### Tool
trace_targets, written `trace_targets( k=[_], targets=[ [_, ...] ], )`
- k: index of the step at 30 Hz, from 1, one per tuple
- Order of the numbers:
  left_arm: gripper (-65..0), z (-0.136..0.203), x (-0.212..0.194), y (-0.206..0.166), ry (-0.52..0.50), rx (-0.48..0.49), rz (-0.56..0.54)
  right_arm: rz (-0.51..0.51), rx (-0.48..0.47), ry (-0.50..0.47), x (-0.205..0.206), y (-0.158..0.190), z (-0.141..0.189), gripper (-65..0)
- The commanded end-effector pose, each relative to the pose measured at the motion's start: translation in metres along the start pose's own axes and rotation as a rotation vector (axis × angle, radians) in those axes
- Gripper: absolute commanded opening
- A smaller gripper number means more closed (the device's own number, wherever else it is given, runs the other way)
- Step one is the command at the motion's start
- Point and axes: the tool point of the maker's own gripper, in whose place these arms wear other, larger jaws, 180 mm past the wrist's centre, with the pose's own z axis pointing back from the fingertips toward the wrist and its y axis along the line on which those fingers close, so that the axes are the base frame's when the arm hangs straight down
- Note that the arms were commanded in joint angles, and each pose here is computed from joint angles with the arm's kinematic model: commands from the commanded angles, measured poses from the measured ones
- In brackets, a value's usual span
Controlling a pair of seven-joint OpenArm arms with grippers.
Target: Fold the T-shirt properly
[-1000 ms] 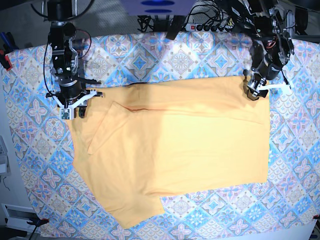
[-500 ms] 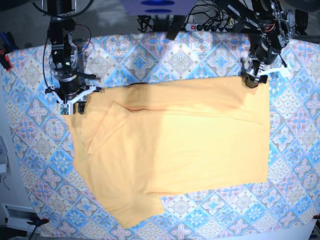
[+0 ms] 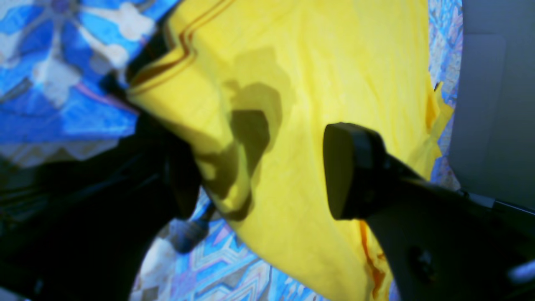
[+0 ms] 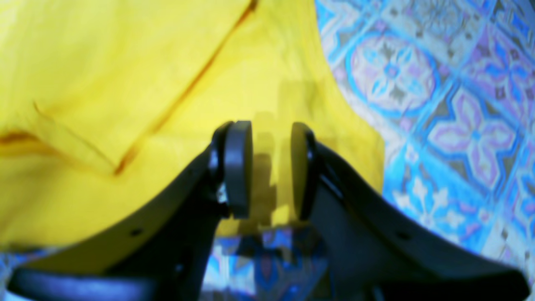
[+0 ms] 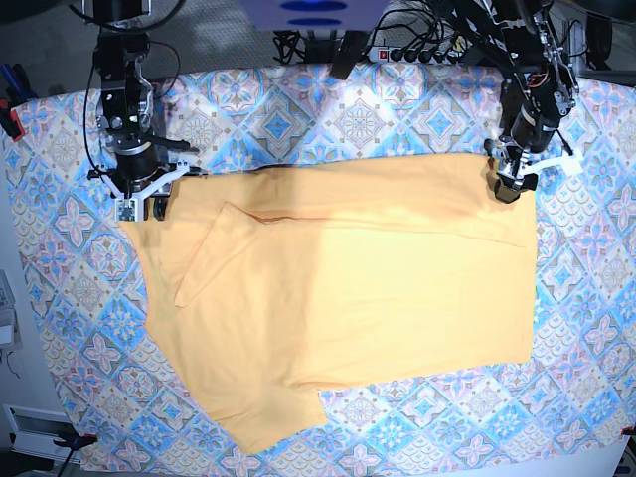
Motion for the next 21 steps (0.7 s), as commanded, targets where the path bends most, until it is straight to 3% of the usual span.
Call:
trace_targets(
  k=[1, 3, 8, 11, 14, 21],
  targets=[
    [-22.6, 0.001, -0.01, 0.007, 0.044, 0.032, 0.001, 0.007, -0.005, -0.052, 0.017, -0.004, 0.0, -49.3],
    [-27.6, 0.001, -0.01, 0.007, 0.044, 0.032, 0.001, 0.008, -0.005, -0.046, 0.014, -0.004, 0.001, -49.3],
    [-54.8, 0.001, -0.011, 0.008, 0.047, 0.035, 0.001, 0.029, 0.007, 0.007, -0.009, -0.005, 0.015, -48.0],
    [-64.1, 0.001, -0.011, 0.008, 0.047, 0.036, 0.001, 0.031, 0.01, 0.018, -0.015, -0.004, 0.02, -45.7],
    [-65.0, 0.001, -0.011, 0.008, 0.047, 0.036, 0.001, -0.025, 0.02, 0.024, -0.018, -0.002, 0.022, -45.2],
    [-65.0, 0.001, -0.012, 0.008, 0.048, 0.036, 0.002, -0.296, 0.062, 0.006, -0.006, 0.0, 0.007, -45.1]
  ],
)
